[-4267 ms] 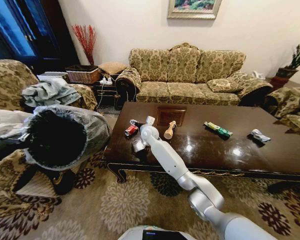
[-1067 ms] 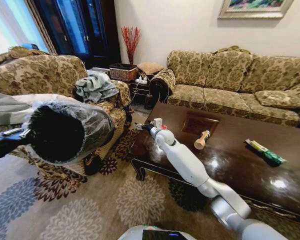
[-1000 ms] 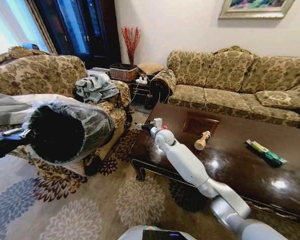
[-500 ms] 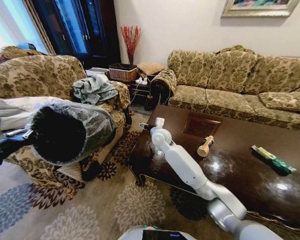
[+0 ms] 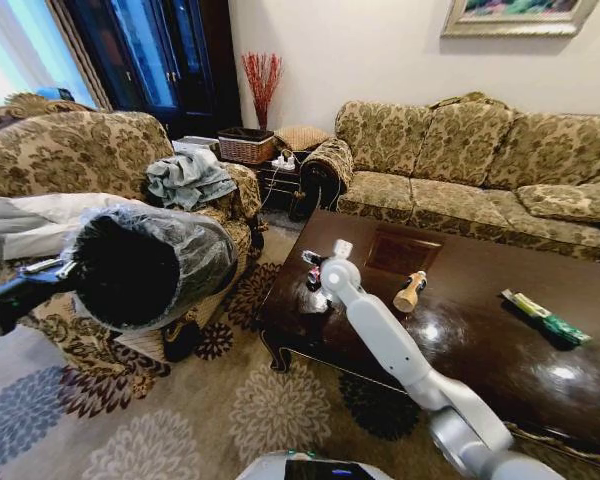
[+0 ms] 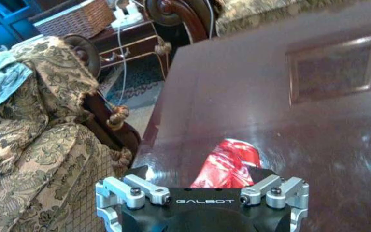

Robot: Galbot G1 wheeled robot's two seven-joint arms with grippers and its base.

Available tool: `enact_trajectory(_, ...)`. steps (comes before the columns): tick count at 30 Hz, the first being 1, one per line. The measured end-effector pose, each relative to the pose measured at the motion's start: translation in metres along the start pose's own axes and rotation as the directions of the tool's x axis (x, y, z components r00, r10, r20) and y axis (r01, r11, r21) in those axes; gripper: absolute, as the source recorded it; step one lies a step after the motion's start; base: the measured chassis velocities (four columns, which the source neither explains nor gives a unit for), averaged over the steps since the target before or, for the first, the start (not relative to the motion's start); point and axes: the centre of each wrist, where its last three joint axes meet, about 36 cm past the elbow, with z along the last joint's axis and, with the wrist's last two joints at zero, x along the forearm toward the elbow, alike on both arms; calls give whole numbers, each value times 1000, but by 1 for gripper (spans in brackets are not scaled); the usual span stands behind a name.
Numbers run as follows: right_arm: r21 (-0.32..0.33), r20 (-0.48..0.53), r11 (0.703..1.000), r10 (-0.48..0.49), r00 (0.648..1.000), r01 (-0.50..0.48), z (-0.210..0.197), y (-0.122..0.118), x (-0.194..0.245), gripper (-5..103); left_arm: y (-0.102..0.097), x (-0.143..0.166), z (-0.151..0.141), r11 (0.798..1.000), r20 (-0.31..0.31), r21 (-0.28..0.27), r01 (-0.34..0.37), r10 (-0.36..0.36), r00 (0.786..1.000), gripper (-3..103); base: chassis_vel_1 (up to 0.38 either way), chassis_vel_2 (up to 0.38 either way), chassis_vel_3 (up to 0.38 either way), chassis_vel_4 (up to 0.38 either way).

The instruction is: Move to the front of the table and place the trash on the table into the trash bin.

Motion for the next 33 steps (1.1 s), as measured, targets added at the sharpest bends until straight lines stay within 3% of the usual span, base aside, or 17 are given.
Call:
enact_trajectory(7,-84,-79,996,4,997,-11,0,2,-14,100,-4,0,-1,1000,-2,-6,-9,9,1000,0,0,0,0,0)
enact_trajectory(17,-124,-120,992,11,993,-26,8,7,-30,103,-5,1,-4,1000,0,-12,-10,10,1000,0,0,0,0,0)
enact_trajectory(33,-152,-115,988,10,993,-28,12,-7,-36,50,-4,0,-6,1000,6,-17,-18,18,1000,0,0,0,0,0)
